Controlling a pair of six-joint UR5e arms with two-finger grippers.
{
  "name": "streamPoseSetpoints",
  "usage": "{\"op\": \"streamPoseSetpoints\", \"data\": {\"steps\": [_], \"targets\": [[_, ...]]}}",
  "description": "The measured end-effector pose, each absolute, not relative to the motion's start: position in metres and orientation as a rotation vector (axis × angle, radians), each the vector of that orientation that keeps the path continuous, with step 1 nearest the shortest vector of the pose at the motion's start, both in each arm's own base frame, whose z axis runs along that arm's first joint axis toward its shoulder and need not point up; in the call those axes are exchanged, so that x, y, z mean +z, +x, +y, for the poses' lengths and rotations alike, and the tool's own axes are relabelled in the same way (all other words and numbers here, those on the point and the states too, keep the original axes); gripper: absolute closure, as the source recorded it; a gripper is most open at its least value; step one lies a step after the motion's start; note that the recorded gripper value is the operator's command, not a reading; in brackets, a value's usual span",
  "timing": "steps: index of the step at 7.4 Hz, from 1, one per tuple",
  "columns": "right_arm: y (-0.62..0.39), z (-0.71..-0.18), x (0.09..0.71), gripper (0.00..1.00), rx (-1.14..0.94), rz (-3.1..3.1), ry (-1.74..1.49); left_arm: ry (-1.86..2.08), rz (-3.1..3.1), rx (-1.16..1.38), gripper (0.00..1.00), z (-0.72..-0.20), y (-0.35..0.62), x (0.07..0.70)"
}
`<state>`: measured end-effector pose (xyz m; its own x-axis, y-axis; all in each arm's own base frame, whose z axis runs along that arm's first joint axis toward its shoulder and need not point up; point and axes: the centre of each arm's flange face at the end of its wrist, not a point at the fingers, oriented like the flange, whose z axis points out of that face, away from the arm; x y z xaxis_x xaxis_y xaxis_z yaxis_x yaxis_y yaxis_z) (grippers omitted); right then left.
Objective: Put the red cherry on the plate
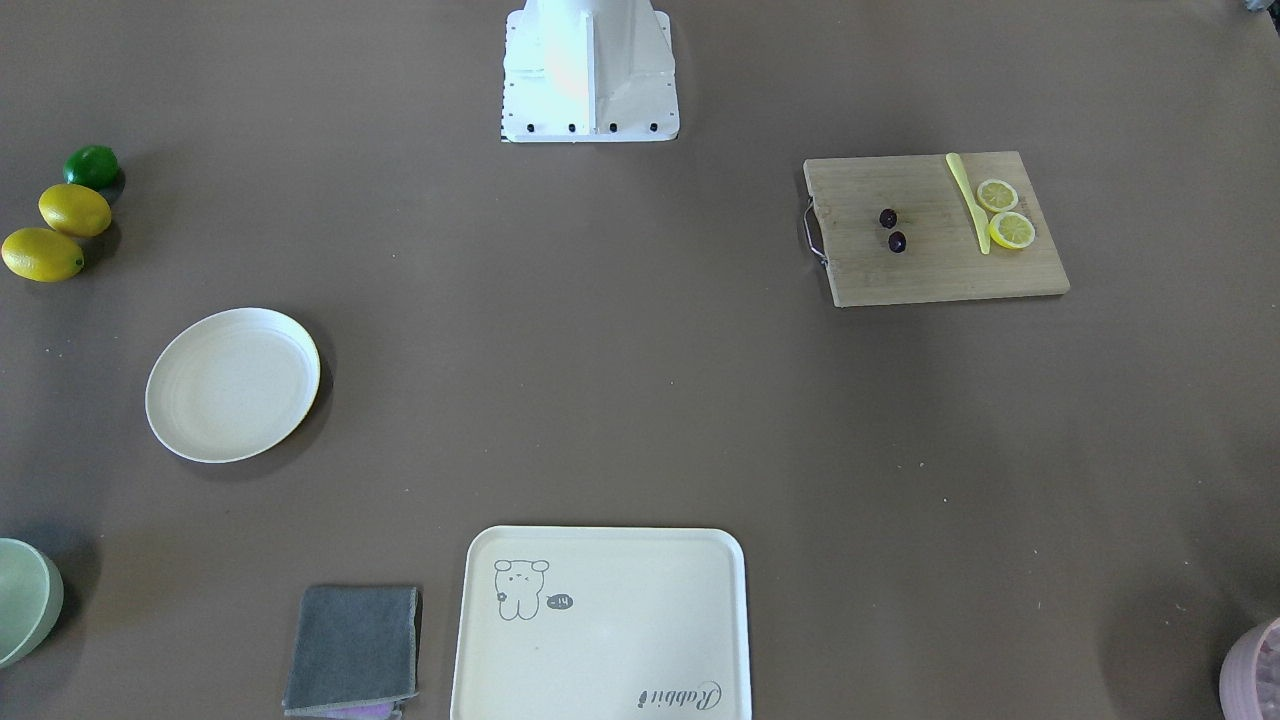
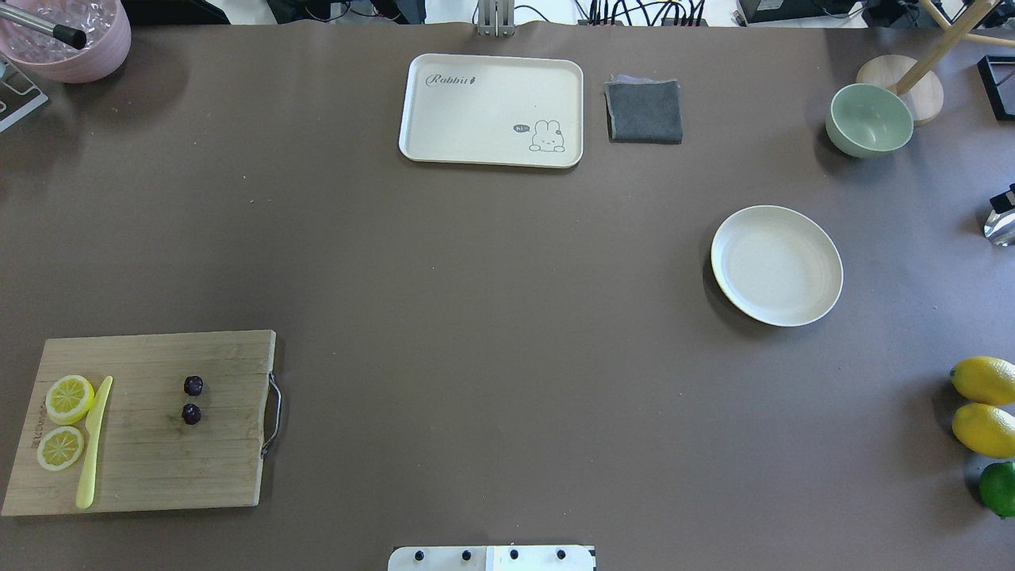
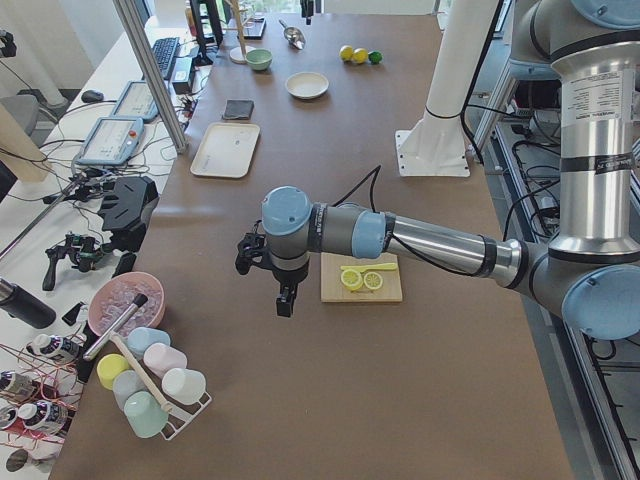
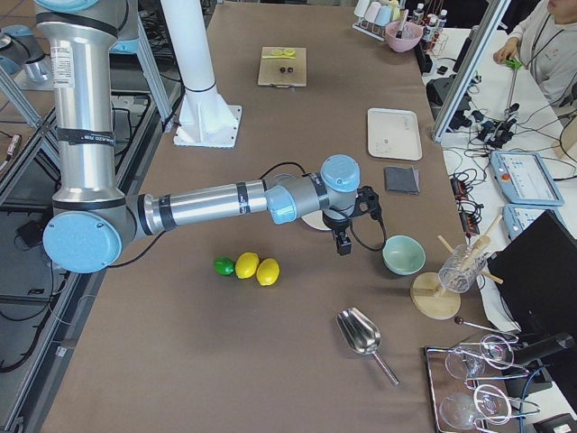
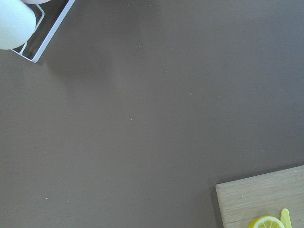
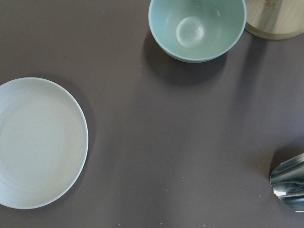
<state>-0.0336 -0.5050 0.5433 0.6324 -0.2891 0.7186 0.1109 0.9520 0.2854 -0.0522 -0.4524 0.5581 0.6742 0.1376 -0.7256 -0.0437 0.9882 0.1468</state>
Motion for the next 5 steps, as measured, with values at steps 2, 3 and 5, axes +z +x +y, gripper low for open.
{"op": "streamPoseSetpoints", "data": {"steps": [2, 3, 5], "targets": [[-0.016, -0.505, 0.552, 0.00, -0.189, -0.859, 0.217, 0.148, 0.826, 0.098, 0.03, -0.455, -0.057, 0.550], [-0.012, -0.506, 0.559, 0.00, -0.176, -0.861, 0.207, 0.189, 0.825, 0.114, 0.03, -0.456, -0.058, 0.542], [-0.012, -0.504, 0.568, 0.00, -0.169, -0.886, 0.189, 0.274, 0.827, 0.124, 0.03, -0.455, -0.058, 0.526]]}}
